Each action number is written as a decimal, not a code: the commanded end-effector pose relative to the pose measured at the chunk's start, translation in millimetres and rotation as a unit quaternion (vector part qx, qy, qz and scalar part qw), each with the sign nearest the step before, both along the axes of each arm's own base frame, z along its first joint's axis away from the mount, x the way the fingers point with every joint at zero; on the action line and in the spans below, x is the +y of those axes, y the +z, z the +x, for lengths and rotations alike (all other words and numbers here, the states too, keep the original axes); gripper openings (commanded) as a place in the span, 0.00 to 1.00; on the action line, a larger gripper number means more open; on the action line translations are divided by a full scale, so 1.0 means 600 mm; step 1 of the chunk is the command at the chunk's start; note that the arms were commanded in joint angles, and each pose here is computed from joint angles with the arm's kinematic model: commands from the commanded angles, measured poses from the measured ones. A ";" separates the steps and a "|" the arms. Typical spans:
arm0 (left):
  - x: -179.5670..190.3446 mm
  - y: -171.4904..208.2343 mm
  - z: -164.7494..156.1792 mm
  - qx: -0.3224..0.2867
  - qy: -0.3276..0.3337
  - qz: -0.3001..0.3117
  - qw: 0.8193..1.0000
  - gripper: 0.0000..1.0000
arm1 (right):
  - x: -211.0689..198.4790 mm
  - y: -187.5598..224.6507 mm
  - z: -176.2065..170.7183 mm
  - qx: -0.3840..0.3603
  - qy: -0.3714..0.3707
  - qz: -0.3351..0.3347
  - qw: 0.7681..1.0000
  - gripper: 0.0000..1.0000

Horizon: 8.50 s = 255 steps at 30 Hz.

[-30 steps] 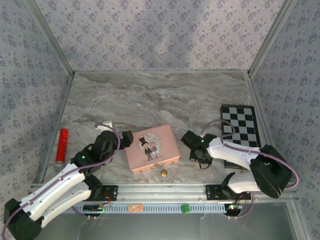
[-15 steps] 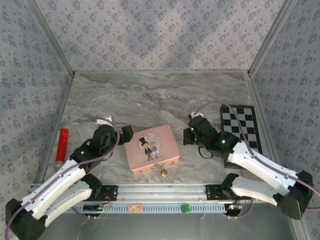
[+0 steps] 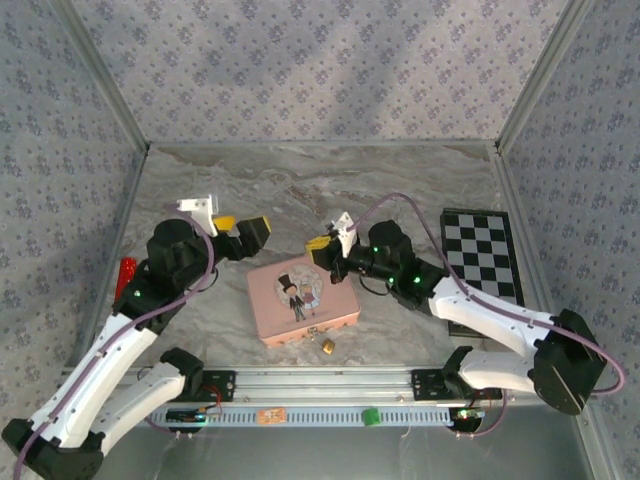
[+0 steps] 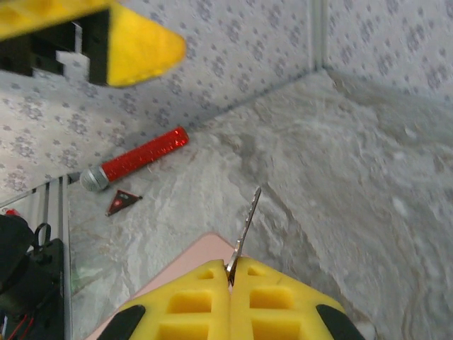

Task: Unlock a padlock with a key

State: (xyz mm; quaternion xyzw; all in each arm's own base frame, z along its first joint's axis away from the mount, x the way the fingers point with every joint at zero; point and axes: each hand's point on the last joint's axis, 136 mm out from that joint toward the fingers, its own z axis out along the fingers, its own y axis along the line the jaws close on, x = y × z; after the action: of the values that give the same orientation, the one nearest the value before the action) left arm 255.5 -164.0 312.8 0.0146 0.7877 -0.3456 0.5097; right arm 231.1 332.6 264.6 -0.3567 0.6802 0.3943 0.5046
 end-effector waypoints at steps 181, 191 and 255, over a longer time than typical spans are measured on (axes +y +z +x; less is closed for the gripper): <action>-0.185 0.081 0.048 -0.037 -0.237 -0.177 0.955 0.00 | -0.018 0.137 0.087 0.237 0.098 0.381 0.888 0.44; -0.184 0.081 0.048 -0.038 -0.235 -0.172 0.956 0.00 | -0.014 0.136 0.087 0.245 0.105 0.378 0.887 0.32; -0.119 0.019 0.037 -0.020 -0.164 -0.084 0.983 0.58 | -0.008 0.093 0.045 0.161 0.014 0.178 0.971 0.00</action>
State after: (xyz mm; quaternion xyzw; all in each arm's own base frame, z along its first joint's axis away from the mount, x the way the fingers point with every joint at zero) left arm 284.5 -241.4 324.5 0.0964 0.7330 -0.4973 0.4541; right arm 260.8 328.8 307.4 -0.1792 0.6663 0.5938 0.4139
